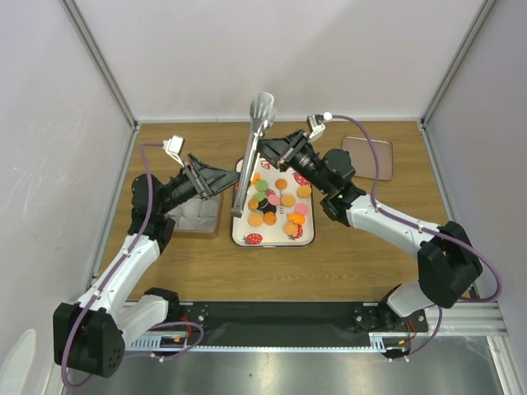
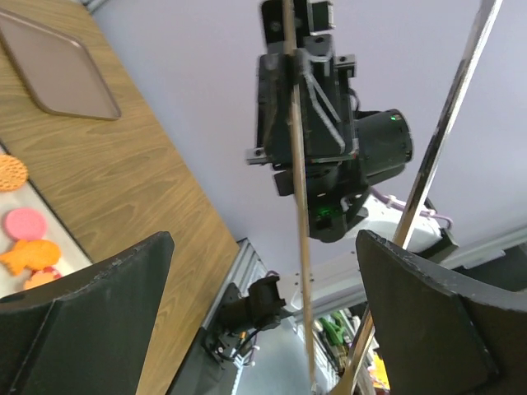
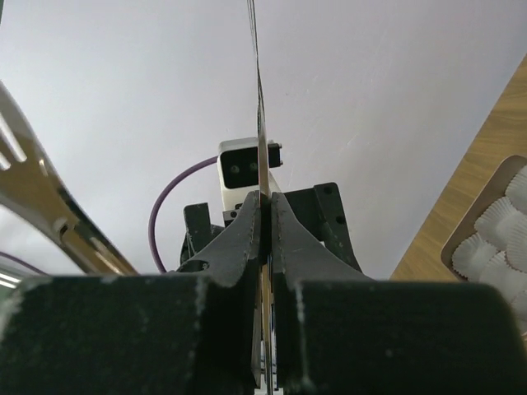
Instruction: Pack the cookies
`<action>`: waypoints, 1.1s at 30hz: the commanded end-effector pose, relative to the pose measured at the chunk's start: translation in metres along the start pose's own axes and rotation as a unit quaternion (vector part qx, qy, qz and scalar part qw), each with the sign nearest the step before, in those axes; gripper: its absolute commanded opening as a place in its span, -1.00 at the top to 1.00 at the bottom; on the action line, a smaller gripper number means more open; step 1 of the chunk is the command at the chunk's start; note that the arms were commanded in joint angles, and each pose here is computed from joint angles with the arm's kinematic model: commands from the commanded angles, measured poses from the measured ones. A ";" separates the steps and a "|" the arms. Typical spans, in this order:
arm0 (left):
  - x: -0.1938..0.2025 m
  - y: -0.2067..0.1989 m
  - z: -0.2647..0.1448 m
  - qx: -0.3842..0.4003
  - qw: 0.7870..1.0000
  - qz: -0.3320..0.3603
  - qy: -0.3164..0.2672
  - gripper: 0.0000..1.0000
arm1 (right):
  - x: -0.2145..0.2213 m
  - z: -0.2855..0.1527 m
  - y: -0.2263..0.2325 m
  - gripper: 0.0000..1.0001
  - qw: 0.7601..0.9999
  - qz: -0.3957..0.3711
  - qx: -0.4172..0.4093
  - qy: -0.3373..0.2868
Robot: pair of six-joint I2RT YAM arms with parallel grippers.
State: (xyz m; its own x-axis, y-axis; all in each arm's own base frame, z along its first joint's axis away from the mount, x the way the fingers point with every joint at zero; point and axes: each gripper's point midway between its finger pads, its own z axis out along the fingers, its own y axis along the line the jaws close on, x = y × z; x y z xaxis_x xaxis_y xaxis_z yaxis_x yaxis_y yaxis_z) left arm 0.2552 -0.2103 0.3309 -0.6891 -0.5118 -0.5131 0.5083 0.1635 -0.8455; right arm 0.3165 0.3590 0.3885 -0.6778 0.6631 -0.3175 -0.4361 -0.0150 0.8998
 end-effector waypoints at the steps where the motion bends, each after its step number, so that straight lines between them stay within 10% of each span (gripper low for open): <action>1: -0.001 -0.022 -0.002 0.051 0.998 0.023 0.004 -1.00 | 0.002 0.016 0.031 1.00 0.999 -0.001 -0.052 -0.005; 33: -0.009 -0.028 -0.016 0.074 0.996 0.027 -0.036 -0.99 | 0.004 0.024 0.021 1.00 0.997 0.016 -0.076 -0.007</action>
State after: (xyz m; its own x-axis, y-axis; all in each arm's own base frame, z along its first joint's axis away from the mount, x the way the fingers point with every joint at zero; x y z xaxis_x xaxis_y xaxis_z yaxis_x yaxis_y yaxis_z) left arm 0.2490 -0.1985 0.3342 -0.6694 -0.5706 -0.4757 0.5234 0.0921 -0.8471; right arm 0.3263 0.3750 0.3790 -0.6932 0.6628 -0.2830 -0.4396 -0.0777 0.8948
